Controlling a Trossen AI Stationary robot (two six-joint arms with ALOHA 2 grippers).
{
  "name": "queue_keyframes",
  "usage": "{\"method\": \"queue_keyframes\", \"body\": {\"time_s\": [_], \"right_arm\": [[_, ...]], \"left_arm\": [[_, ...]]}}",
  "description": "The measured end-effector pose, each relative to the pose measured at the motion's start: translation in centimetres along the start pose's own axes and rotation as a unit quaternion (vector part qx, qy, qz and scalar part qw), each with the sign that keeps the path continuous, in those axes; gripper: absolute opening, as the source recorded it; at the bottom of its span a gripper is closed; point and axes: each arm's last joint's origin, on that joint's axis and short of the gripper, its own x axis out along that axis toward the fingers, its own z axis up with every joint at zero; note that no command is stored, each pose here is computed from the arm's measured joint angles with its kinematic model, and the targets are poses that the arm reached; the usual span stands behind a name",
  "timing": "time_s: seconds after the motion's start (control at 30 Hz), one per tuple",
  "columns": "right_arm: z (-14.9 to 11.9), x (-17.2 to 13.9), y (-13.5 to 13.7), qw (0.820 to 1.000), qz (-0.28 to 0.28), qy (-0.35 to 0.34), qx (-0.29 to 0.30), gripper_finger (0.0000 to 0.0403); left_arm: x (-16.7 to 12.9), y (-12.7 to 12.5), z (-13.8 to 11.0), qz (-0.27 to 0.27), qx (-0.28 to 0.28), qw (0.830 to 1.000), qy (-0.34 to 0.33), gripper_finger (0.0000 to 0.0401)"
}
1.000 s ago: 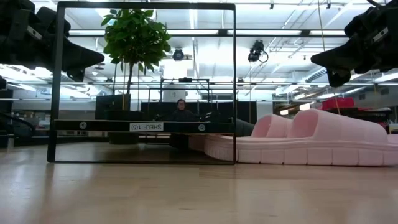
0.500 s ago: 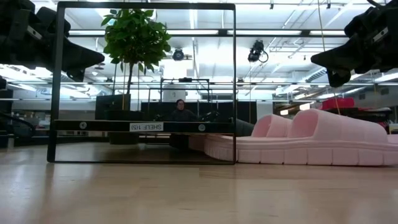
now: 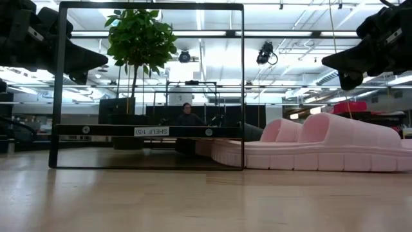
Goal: Pick and place slides into the shelf
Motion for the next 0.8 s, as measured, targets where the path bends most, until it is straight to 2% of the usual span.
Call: {"method": "queue_keyframes", "body": {"time_s": [0.23,0.43,0.53,0.67,0.8], "right_arm": [[0.1,0.0,0.0,1.000,0.001,-0.011,0.000,0.0005],[1.8,-0.2,0.2,0.995,-0.007,-0.100,-0.014,0.0005],[2.6,-0.4,0.2,0.993,-0.030,-0.109,-0.012,0.0006],[4.4,-0.7,0.4,0.993,-0.041,-0.112,-0.007,0.0015],[7.5,-1.1,0.9,0.994,-0.042,-0.104,-0.006,0.0029]], "left_arm": [[0.0,0.0,0.0,0.000,0.001,1.000,-0.001,0.0036],[-0.1,0.1,1.3,0.024,-0.008,0.997,-0.068,0.0025],[-0.2,0.0,1.7,0.024,-0.011,0.995,-0.092,0.0024],[-0.2,0.1,1.9,0.033,-0.013,0.995,-0.096,0.0032],[-0.4,0.1,2.8,0.039,-0.018,0.993,-0.109,0.0044]]}}
